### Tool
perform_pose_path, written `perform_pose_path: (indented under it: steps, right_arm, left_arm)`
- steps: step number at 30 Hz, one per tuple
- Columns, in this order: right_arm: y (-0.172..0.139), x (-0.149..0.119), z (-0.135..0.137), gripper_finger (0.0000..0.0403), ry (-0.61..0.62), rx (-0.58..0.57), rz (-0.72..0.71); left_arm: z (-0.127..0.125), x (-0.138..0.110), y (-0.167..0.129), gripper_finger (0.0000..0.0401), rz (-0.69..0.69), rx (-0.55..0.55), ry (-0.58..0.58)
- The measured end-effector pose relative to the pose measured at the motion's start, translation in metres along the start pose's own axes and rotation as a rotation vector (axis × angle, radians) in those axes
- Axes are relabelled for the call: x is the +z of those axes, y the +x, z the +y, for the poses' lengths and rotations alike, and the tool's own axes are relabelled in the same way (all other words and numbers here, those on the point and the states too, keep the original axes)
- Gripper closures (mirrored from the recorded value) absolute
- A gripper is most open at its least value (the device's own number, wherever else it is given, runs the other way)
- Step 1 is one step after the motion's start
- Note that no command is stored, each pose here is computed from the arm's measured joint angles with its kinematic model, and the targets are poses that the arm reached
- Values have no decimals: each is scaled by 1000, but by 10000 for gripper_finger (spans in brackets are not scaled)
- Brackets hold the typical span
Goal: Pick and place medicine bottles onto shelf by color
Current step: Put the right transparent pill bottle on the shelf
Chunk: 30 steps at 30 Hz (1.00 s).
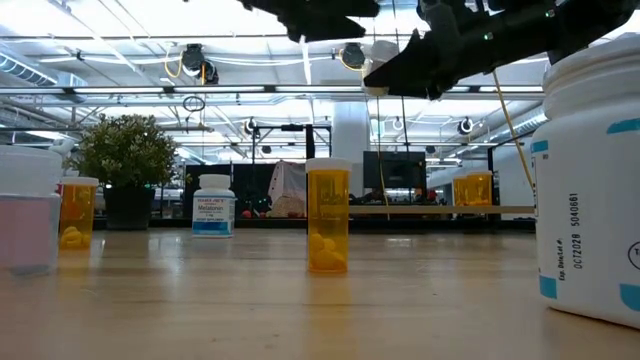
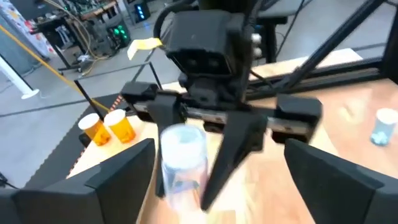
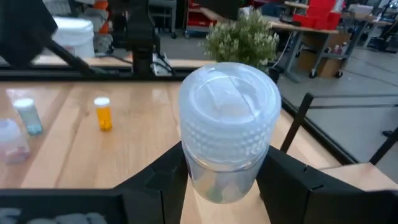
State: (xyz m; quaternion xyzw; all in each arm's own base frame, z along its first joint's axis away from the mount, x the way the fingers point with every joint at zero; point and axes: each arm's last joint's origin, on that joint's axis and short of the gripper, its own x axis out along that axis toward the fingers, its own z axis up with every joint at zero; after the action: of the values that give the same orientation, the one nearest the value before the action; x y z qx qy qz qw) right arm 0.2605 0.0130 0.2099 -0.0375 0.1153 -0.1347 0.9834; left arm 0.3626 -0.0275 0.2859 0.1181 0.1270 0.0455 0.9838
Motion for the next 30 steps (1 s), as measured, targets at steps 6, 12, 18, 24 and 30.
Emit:
perform_pose_path:
  steps: [6,12,18,24,30]
  right_arm:
    - [0,-3,-1,238,-17,3,34]
    - [0,-6,2,237,-44,85,60]
    - [1,-9,0,237,-44,99,86]
    - [1,-10,0,236,-43,138,92]
    - [1,-11,1,236,-46,171,108]
  left_arm:
    - [6,-5,15,49,16,-29,-1]
    - [11,-11,26,104,26,-48,-6]
    - [15,-16,27,140,68,-78,-2]
    - [11,-26,35,146,93,-117,19]
    - [9,-27,43,148,37,-108,37]
